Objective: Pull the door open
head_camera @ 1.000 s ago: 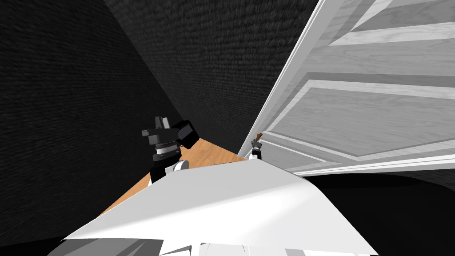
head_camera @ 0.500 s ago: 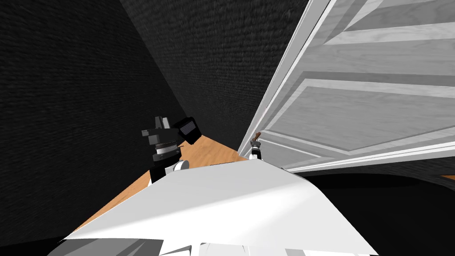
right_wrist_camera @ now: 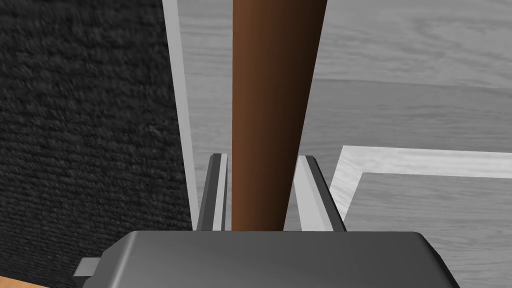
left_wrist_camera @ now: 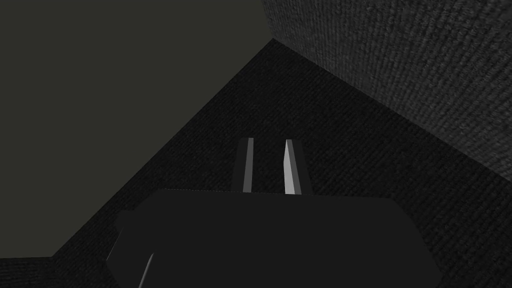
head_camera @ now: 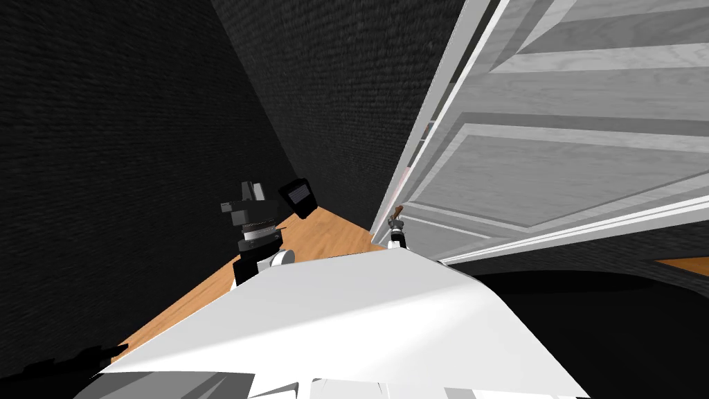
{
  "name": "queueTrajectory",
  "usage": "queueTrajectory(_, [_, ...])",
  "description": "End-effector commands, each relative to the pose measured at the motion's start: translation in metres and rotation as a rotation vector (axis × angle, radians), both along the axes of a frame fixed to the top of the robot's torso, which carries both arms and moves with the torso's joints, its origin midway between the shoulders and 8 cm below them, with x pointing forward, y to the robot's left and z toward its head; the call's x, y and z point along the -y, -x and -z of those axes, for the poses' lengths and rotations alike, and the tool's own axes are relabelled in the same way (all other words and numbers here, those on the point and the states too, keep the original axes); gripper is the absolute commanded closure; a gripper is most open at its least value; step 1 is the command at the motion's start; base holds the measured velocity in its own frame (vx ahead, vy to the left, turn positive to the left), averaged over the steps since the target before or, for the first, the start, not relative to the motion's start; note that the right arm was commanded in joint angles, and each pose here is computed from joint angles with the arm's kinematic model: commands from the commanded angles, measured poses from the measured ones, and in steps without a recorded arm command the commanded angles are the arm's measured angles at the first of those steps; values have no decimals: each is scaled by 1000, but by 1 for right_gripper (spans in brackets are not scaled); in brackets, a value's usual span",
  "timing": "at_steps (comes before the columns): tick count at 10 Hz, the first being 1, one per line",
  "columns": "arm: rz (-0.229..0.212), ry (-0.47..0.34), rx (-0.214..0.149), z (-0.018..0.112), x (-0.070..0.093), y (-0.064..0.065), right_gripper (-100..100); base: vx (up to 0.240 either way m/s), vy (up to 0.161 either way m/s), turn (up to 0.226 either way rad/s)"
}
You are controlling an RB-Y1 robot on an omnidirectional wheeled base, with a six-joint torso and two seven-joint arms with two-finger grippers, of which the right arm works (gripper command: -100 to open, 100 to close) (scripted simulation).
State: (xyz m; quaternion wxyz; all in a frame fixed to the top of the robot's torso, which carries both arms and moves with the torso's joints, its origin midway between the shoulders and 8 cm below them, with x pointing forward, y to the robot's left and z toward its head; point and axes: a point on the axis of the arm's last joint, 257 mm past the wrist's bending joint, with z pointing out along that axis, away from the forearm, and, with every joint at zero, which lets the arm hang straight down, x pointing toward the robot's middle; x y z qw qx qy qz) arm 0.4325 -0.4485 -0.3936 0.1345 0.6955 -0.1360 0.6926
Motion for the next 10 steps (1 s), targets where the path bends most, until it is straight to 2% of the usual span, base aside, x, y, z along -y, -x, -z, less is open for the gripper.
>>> queueTrajectory(1, [-21,1,1,-1,-5,-2,100,-135,3,62])
queueTrajectory(8, [-133,3,4,-2,-30,-8,100,-240,-11,67])
queueTrajectory(9, [-121,4,5,-3,-26,-8,100,-132,-23,37])
queueTrajectory(10, [-150,1,1,-1,-33,-6,100,-182,-13,95])
